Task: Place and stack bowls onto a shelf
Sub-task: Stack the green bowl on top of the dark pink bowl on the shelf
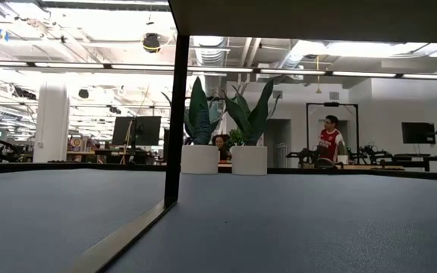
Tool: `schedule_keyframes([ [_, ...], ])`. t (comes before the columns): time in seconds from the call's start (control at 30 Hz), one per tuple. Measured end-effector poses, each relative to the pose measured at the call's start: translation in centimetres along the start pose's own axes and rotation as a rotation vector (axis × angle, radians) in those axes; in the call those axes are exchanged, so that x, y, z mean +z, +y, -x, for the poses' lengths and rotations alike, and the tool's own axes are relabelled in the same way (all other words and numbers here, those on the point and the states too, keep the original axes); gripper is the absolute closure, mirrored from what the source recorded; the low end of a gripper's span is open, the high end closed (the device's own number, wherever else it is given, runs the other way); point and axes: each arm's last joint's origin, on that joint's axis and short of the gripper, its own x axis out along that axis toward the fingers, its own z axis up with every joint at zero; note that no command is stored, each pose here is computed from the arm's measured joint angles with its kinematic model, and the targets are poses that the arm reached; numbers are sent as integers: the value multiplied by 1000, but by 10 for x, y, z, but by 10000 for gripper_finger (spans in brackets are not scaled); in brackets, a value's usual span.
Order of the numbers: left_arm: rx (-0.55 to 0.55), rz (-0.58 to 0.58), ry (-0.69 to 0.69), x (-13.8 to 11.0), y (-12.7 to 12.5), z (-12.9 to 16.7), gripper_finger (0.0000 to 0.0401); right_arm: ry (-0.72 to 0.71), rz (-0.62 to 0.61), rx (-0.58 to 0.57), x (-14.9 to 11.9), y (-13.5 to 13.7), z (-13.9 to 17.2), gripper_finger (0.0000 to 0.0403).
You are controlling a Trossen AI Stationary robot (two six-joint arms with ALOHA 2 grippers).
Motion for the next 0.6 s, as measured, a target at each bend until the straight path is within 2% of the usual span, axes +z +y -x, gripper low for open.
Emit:
schedule_keyframes([
  [0.23,2,0,-2,0,0,0,226,70,-26,-86,-43,22,-29,372],
  [0.4,5,-18,-4,0,0,0,226,43,-16,-172,-50,25,-43,373],
  [0.6,4,-21,-5,0,0,0,226,39,-22,-195,-50,26,-49,368],
])
